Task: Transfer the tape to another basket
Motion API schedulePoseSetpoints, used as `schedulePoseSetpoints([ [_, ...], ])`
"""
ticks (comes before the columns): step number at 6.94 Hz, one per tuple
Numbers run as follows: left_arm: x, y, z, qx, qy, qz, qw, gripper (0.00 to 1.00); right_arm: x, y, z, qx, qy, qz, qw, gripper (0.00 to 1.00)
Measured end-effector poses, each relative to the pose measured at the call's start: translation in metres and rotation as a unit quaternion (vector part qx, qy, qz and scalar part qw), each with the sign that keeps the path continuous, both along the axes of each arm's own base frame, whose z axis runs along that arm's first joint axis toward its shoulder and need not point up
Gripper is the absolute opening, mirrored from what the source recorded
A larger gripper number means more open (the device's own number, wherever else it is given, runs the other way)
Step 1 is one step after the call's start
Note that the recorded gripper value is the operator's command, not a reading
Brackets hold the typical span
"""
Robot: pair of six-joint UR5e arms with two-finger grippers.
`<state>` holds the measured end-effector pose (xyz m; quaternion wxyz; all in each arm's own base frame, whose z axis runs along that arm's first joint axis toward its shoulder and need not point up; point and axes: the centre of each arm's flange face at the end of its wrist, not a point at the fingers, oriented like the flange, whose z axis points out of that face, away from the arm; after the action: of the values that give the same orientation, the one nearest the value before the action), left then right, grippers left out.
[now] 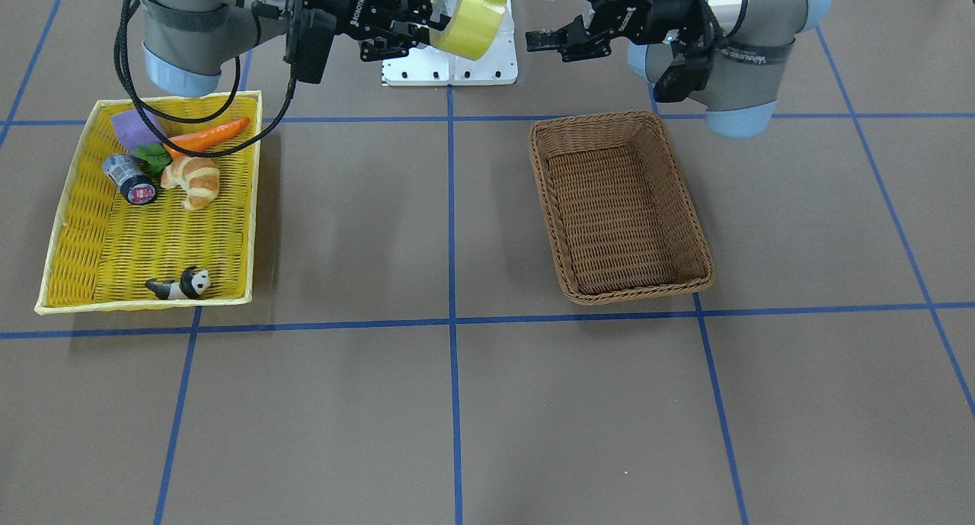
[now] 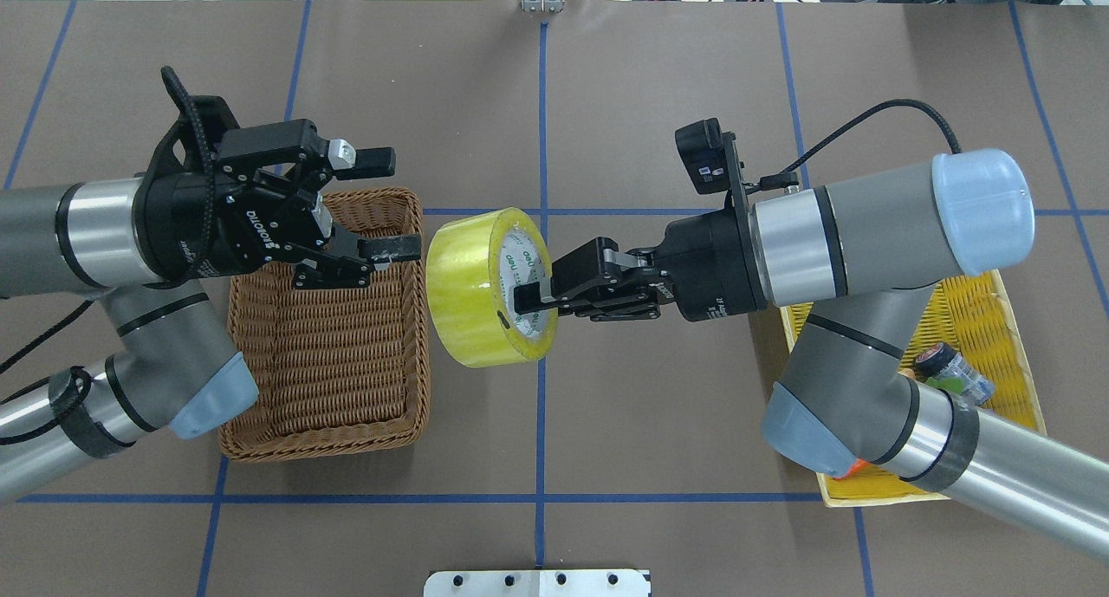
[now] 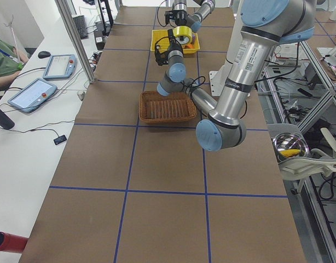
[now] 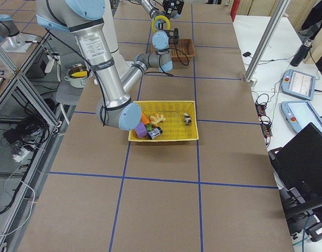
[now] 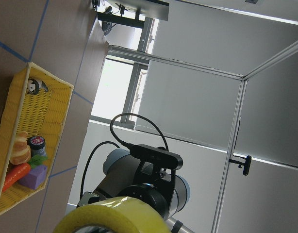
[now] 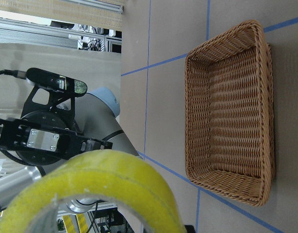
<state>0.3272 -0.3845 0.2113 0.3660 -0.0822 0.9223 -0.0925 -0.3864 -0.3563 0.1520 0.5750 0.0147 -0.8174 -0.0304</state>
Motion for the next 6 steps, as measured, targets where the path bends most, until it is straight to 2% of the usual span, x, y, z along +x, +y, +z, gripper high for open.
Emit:
schedulePoseSetpoints([
  [3,0.013,0.011,-0.011,0.005,0.01,0.015,0.9998,0.96,-0.006,0.004,-0.001,0.0,-0.002,-0.004,1.0,0.0],
  [4,0.019,0.016,-0.014,0.007,0.013,0.023,0.9996,0.93,-0.008,0.005,-0.002,0.0,-0.002,-0.005,1.0,0.0],
  [5,0.024,0.022,-0.016,0.008,0.015,0.029,0.9994,0.89,-0.008,0.006,-0.003,0.001,-0.003,-0.005,1.0,0.0],
  [6,0.027,0.024,-0.016,0.009,0.015,0.033,0.9993,0.74,-0.008,0.006,-0.004,0.002,-0.004,-0.005,1.0,0.0],
])
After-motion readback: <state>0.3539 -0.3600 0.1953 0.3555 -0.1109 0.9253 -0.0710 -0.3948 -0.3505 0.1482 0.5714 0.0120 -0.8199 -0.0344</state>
